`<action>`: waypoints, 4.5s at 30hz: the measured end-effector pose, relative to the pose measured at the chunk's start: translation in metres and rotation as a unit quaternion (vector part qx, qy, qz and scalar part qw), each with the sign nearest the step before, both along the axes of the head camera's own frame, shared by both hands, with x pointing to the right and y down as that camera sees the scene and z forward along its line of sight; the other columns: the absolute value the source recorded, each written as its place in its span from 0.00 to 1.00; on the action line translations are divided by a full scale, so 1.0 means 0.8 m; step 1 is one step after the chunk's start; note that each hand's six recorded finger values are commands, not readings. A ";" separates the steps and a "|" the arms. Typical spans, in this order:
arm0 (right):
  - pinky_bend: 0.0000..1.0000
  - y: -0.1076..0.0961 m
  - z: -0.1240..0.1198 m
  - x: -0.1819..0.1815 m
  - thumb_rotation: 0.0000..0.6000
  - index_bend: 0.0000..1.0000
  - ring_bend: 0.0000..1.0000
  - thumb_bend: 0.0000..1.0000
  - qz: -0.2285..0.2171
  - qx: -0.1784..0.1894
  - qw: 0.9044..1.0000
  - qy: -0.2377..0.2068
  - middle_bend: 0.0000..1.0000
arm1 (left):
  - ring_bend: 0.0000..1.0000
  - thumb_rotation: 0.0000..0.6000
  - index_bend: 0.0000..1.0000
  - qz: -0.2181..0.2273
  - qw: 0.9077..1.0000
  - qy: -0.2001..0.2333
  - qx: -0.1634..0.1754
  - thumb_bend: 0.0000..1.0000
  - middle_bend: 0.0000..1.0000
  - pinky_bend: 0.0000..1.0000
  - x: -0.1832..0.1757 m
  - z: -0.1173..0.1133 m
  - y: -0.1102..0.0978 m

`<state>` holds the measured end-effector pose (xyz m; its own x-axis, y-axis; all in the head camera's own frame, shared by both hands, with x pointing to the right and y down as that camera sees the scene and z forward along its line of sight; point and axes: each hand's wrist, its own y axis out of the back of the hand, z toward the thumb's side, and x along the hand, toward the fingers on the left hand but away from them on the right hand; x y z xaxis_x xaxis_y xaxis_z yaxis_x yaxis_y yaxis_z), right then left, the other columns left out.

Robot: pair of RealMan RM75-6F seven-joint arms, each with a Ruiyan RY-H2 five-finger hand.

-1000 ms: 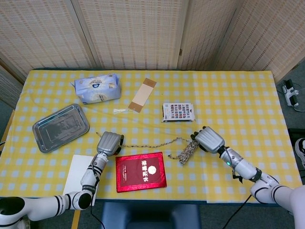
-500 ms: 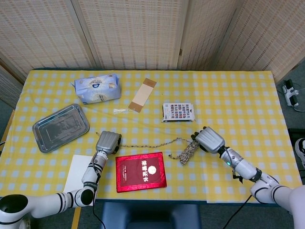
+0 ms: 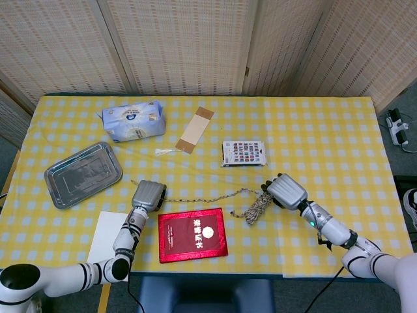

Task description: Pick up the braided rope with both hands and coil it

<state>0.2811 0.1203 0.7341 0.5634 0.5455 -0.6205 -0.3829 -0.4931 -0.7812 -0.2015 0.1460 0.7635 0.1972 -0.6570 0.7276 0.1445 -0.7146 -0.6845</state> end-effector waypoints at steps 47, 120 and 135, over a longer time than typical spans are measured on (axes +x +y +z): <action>0.59 -0.027 -0.038 -0.092 1.00 0.79 0.73 0.58 0.064 0.058 0.995 -0.049 0.64 | 0.89 1.00 0.61 -0.170 0.927 0.328 0.062 0.54 0.97 0.90 0.008 -0.215 -0.107; 0.70 -0.126 -0.083 -0.266 1.00 0.85 0.80 0.64 0.465 -0.160 0.756 -0.432 0.69 | 0.89 1.00 0.62 -0.226 0.889 0.386 -0.095 0.54 0.97 0.91 0.040 -0.198 -0.076; 0.70 -0.109 -0.107 -0.199 1.00 0.85 0.81 0.64 0.380 -0.213 0.809 -0.394 0.69 | 0.89 1.00 0.62 -0.306 0.897 0.312 -0.063 0.54 0.97 0.91 -0.050 -0.142 -0.111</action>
